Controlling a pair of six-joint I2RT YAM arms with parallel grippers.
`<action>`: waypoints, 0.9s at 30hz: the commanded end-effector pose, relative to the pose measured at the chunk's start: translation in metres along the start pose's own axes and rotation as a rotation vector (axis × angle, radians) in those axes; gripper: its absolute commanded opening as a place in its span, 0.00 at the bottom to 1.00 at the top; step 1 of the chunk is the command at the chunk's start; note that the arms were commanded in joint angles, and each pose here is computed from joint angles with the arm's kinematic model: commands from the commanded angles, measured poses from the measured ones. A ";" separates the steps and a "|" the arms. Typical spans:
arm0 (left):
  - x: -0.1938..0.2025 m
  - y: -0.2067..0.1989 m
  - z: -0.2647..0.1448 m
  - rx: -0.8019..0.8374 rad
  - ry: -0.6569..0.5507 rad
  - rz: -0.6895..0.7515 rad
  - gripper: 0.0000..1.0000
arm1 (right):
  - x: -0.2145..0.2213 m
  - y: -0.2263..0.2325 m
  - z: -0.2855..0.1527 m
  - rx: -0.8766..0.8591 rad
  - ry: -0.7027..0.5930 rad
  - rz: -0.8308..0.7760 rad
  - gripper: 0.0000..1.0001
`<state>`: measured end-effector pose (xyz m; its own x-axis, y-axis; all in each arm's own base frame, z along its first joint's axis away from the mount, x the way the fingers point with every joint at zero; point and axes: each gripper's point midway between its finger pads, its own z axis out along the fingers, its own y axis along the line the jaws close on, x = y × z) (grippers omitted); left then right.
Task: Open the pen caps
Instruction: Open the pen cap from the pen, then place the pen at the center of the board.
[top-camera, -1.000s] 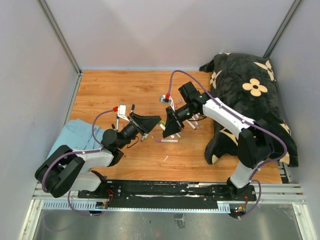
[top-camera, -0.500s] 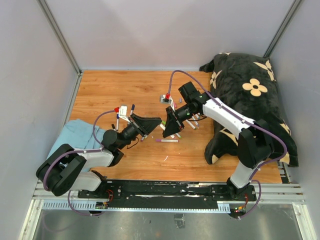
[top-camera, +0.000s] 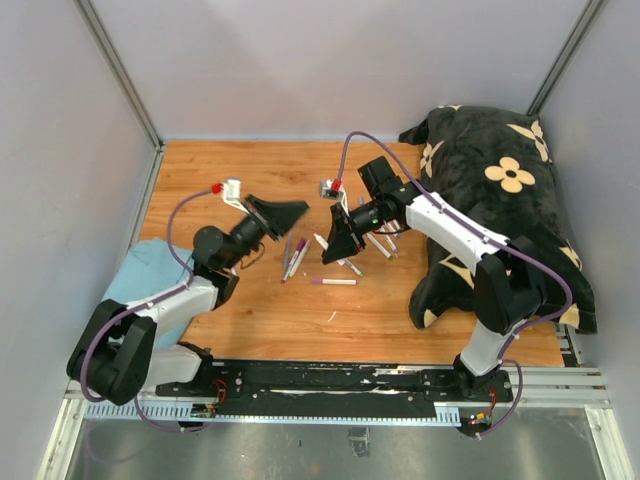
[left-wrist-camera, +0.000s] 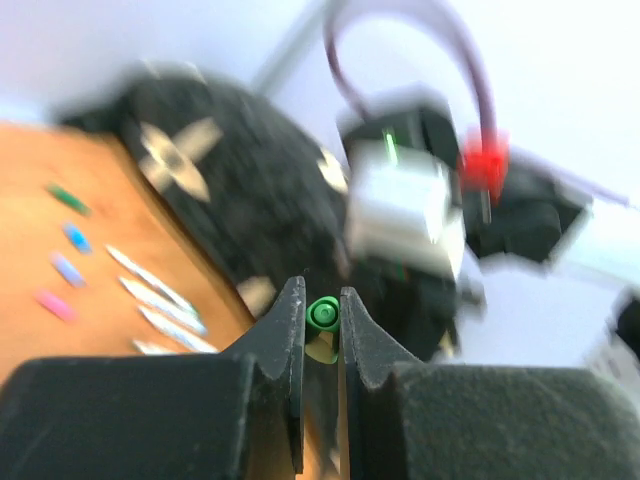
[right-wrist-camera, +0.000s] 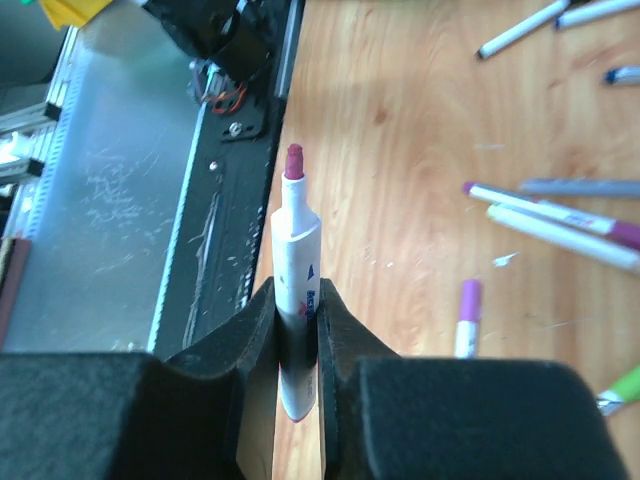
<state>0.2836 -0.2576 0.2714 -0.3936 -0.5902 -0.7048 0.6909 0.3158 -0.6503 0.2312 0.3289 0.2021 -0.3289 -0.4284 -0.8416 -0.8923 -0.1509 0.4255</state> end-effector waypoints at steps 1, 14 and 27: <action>-0.103 0.012 0.002 -0.059 -0.306 0.095 0.00 | 0.027 0.021 0.007 -0.087 0.049 0.137 0.01; -0.086 0.023 -0.043 -0.139 -0.331 0.098 0.00 | 0.090 -0.097 -0.051 0.618 0.398 0.138 0.01; -0.032 0.059 -0.086 -0.276 -0.268 -0.029 0.00 | 0.151 -0.157 -0.103 0.947 0.661 0.252 0.03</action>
<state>0.2862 -0.1603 0.2313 -0.2180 -0.7453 -0.6301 0.4894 0.4751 -0.7313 0.3339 0.2176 0.0454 -0.5055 -0.7809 -0.3671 -0.8403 0.5421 0.0038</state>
